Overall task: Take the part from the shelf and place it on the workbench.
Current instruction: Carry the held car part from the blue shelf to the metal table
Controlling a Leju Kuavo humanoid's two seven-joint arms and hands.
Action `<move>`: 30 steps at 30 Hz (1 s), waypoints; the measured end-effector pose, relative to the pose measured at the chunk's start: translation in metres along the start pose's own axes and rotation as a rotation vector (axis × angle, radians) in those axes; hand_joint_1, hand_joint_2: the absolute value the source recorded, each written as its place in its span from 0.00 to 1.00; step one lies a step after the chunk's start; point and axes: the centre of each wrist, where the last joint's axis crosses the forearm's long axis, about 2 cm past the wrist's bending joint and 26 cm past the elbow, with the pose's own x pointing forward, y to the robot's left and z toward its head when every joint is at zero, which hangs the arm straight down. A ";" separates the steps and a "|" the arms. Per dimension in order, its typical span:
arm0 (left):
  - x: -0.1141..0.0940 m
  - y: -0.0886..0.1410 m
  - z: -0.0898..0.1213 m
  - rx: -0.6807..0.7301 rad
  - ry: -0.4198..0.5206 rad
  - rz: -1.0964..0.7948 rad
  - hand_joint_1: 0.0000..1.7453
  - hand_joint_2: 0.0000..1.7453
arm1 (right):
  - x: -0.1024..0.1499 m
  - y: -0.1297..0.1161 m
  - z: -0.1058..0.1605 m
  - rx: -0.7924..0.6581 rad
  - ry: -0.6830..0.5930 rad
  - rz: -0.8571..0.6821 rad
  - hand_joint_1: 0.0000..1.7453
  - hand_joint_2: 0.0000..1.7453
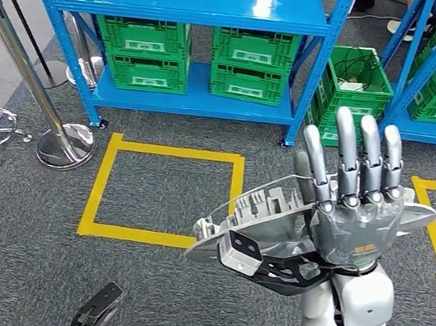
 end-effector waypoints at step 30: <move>-0.001 -0.006 0.001 -0.012 -0.004 -0.036 0.00 0.00 | -0.005 0.000 0.002 0.007 -0.044 0.015 0.00 1.00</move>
